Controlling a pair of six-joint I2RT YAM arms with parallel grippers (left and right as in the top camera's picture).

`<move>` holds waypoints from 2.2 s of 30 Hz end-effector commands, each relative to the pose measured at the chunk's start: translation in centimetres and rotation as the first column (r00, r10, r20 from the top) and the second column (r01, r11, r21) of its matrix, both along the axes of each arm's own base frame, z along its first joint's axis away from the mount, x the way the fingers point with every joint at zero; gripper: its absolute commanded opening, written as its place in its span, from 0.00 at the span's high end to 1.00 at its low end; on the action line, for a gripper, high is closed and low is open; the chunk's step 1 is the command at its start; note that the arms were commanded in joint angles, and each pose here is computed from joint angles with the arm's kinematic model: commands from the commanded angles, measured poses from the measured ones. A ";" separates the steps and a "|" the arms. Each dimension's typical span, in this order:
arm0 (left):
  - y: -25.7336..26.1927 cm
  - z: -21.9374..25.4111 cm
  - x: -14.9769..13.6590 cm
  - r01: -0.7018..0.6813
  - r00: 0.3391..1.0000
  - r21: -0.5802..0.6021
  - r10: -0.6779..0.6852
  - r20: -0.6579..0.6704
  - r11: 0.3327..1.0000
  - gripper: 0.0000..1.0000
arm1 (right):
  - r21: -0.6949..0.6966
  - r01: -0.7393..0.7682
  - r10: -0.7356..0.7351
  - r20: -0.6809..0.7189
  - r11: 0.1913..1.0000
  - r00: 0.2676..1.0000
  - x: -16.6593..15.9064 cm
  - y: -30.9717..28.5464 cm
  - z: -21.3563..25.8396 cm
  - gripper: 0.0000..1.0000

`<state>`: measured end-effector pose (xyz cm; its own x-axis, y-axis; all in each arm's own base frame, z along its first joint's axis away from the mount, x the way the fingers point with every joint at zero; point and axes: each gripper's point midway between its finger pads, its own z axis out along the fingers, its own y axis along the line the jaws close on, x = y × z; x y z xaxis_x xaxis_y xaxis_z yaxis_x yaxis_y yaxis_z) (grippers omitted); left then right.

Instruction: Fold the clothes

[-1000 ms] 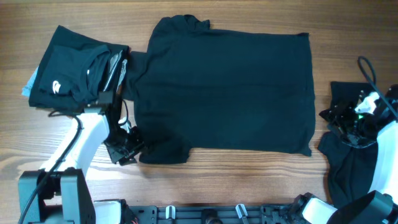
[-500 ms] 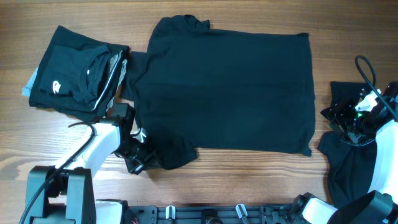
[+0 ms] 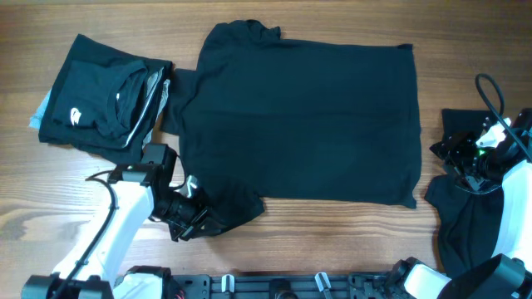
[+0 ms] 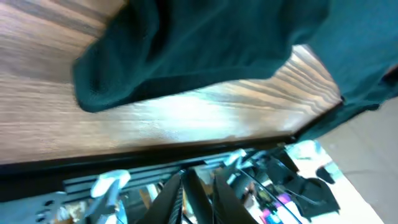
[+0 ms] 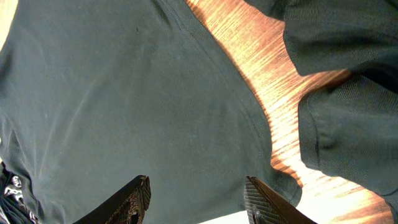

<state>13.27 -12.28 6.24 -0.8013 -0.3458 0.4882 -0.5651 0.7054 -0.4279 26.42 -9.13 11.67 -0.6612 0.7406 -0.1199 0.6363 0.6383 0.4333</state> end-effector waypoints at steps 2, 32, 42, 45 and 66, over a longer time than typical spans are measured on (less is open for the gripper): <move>3.1 -1.6 0.9 0.026 0.997 0.210 -0.041 0.065 0.977 0.78 | -0.053 0.015 -0.018 -0.058 0.998 0.998 -0.8 -0.8 -0.3 0.41; 4.1 -5.9 5.7 -0.174 0.959 0.277 0.098 0.266 0.945 0.61 | 0.012 0.012 -0.010 -0.183 1.000 0.983 -2.2 -0.1 -4.8 0.38; 2.9 -5.3 5.9 -0.166 0.959 0.204 0.109 0.263 0.965 0.78 | 0.010 0.015 -0.013 -0.186 1.000 0.982 -2.3 -0.2 -4.8 0.38; 2.8 -5.4 5.6 -0.154 0.961 0.207 0.097 0.260 0.966 0.63 | 0.007 0.021 -0.019 -0.180 1.000 0.984 -2.1 -0.3 -4.8 0.38; 3.9 -3.9 7.1 -0.241 0.931 0.125 0.193 0.310 0.962 0.96 | 0.097 0.024 0.012 -0.355 0.995 0.935 -4.5 0.9 -7.7 0.52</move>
<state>18.95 -8.41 0.74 -0.7802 -0.5896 0.2090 -0.6149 0.6616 -0.4292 23.16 -8.62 5.84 -0.6535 0.7494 0.1067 0.7404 0.6036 0.2959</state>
